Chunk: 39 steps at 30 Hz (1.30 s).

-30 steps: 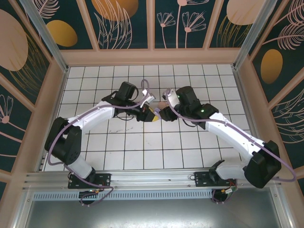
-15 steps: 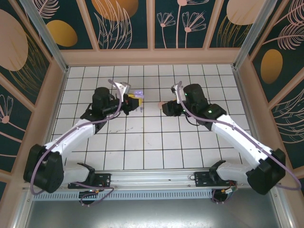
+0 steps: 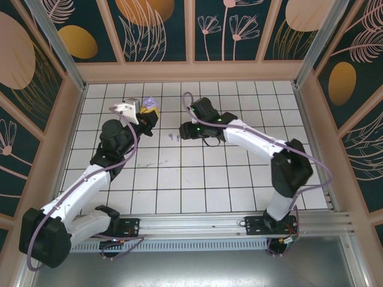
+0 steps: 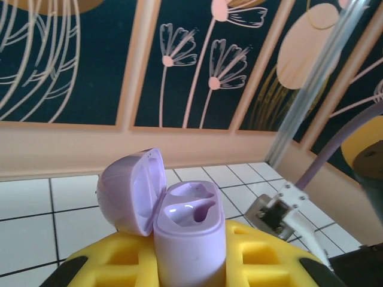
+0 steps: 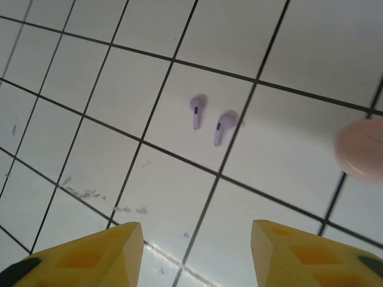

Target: Insert wireless bluetooth earbuds into charging case

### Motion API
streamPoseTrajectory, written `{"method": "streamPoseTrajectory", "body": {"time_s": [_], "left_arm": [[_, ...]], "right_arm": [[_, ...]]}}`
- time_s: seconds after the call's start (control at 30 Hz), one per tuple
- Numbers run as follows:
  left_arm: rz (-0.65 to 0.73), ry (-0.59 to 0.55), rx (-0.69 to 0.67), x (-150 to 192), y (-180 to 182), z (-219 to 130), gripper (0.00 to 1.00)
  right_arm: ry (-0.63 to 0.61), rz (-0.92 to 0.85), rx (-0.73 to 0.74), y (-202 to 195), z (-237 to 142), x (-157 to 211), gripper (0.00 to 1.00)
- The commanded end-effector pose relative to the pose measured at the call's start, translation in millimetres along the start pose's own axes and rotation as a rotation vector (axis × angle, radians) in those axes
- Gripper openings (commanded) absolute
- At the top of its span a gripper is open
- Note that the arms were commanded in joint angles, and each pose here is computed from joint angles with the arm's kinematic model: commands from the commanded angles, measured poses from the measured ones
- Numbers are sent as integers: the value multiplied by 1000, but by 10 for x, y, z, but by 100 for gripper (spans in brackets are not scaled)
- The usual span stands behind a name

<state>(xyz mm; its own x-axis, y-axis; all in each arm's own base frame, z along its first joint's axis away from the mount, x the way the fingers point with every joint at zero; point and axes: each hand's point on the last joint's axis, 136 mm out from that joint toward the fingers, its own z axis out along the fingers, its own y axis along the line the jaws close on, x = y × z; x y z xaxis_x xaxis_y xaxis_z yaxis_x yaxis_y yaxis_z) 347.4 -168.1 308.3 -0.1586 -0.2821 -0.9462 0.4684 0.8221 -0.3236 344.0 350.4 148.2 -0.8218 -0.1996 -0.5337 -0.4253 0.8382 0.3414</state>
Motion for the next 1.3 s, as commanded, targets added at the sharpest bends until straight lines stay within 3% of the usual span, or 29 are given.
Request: {"method": "streamPoseTrajectory", "body": {"time_s": [0.0,0.3,0.6,1.27], "left_arm": [[-20,-67,-61,-175,147,22,0],[-88,-103,-134,-282,504,48,0],[-153,-136,-184,-326,796,9,0],[-180,-136,-159,-302,802,37,0]], "right_arm": [[50,22,70,-17,206,0,47],[113,-4,138,31,803,-94,43],[158,-46,210,-8,1158,-86,43],[195,-104,261,-14,1498,97,39]]}}
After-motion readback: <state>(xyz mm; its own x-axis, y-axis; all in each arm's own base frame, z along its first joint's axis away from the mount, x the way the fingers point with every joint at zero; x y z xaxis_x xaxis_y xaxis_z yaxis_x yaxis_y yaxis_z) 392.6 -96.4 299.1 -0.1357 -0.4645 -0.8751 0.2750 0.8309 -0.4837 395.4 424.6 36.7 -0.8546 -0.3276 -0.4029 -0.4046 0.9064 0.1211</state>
